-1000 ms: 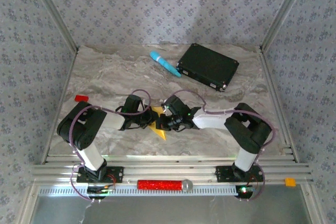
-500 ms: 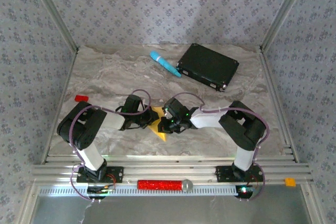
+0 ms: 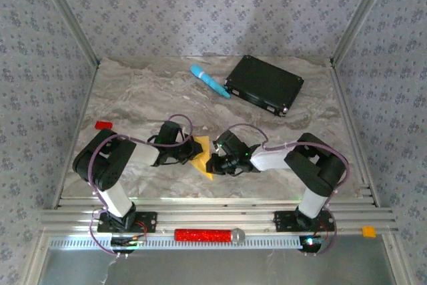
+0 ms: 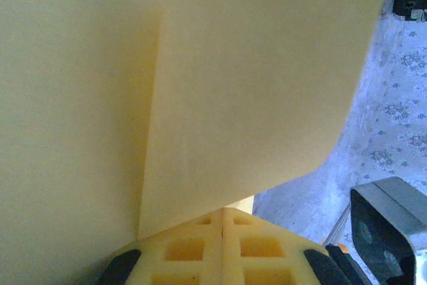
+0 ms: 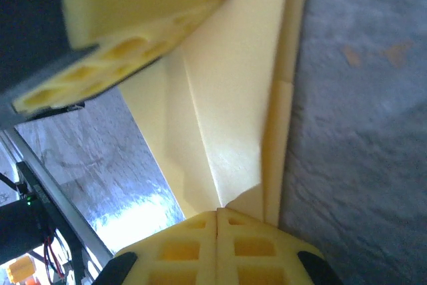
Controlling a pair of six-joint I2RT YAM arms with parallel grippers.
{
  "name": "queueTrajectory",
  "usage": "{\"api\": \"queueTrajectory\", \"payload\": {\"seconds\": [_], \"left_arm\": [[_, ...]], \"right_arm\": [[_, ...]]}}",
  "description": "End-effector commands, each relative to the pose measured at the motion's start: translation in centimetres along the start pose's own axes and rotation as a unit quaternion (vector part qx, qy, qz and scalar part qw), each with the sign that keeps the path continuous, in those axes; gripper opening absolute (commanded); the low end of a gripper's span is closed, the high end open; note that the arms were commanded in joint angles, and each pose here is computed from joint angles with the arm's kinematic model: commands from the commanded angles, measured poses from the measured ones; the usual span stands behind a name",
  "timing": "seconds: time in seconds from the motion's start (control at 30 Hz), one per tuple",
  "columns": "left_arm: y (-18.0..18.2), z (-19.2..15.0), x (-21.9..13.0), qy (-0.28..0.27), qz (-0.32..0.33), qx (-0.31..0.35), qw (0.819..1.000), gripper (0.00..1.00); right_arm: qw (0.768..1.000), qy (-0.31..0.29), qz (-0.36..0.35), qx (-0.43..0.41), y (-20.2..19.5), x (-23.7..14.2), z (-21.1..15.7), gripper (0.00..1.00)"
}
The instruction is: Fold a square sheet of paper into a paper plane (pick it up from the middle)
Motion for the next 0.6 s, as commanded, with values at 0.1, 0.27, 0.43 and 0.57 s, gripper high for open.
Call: {"api": "queueTrajectory", "payload": {"seconds": [0.1,0.27,0.43,0.57], "left_arm": [[4.7,-0.1,0.1,-0.011,0.075,-0.044,0.996,0.03],[4.5,-0.1,0.1,-0.01,0.074,-0.043,0.996,0.03],[4.4,-0.1,0.2,-0.008,0.073,-0.043,0.996,0.03],[4.4,-0.1,0.2,-0.007,0.074,-0.042,0.996,0.03]], "right_arm": [[1.0,0.014,-0.004,0.0,1.2,-1.6,-0.3,0.0],[1.0,0.006,0.004,-0.026,3.1,-2.4,1.4,0.0],[0.999,0.024,0.005,-0.027,3.4,-0.7,1.5,0.0],[0.999,0.045,-0.021,-0.001,1.2,0.6,0.1,0.0]]}}
Point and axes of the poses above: each hand's point on the last joint's axis, 136 mm out from that joint toward the fingers, its own x axis out along the fingers, its own y axis along the line the jaws close on, z = x × y, the point moved 2 cm from there along -x, back along the fingers, and after that the axes turned 14 degrees about -x, right-handed, at the moved point
